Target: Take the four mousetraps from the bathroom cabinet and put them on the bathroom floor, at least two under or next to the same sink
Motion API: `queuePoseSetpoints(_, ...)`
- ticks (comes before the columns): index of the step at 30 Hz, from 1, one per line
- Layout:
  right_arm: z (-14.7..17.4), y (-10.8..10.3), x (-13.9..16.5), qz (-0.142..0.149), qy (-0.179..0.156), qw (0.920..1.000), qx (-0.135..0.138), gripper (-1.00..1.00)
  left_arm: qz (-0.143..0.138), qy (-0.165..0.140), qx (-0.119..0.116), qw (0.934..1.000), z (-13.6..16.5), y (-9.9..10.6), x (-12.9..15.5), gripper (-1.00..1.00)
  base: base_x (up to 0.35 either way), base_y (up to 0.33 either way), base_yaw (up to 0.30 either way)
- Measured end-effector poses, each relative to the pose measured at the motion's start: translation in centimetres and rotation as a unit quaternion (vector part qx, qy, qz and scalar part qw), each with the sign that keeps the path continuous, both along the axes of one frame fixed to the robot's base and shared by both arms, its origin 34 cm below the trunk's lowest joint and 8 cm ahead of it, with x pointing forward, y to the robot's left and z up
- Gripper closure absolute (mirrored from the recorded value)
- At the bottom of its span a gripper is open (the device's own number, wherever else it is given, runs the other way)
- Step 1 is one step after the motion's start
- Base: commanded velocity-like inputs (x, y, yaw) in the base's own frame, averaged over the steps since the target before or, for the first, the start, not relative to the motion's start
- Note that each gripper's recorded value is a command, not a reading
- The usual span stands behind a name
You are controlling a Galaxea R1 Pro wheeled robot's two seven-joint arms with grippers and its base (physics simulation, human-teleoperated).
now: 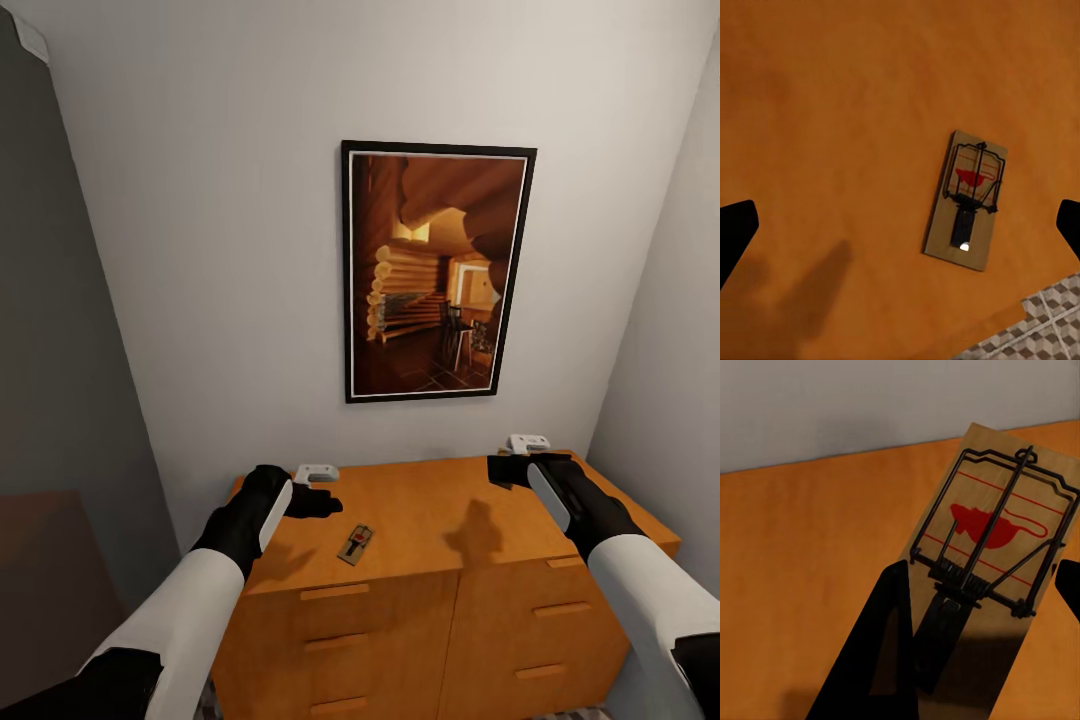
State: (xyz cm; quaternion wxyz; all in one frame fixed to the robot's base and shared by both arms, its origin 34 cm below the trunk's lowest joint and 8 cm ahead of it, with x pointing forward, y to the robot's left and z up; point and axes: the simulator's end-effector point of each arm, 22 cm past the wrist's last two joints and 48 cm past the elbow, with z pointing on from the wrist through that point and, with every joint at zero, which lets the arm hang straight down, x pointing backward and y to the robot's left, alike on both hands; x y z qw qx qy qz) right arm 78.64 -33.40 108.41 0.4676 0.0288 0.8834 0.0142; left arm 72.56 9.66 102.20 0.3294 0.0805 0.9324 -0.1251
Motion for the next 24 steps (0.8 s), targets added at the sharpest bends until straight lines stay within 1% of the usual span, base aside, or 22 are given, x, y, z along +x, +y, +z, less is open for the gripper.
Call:
queuePoseSetpoints(11,0.0,-0.4,0.0,-0.002,0.0,1.0,-0.001,1.0,-0.001,0.0,0.002,1.0,-0.1,0.0,0.0,-1.0,0.0,0.0,0.0)
queuePoseSetpoints(19,0.1,-0.9,-0.1,-0.005,0.001,1.0,-0.004,1.0,0.0,0.013,0.01,0.9999,-1.4,0.1,-0.5,-1.0,0.0,0.0,0.0)
queuePoseSetpoints(24,0.1,-0.9,-0.1,-0.005,0.001,1.0,-0.005,1.0,0.0,0.004,0.01,0.9999,-2.3,0.0,-0.3,-1.0,0.0,0.0,0.0)
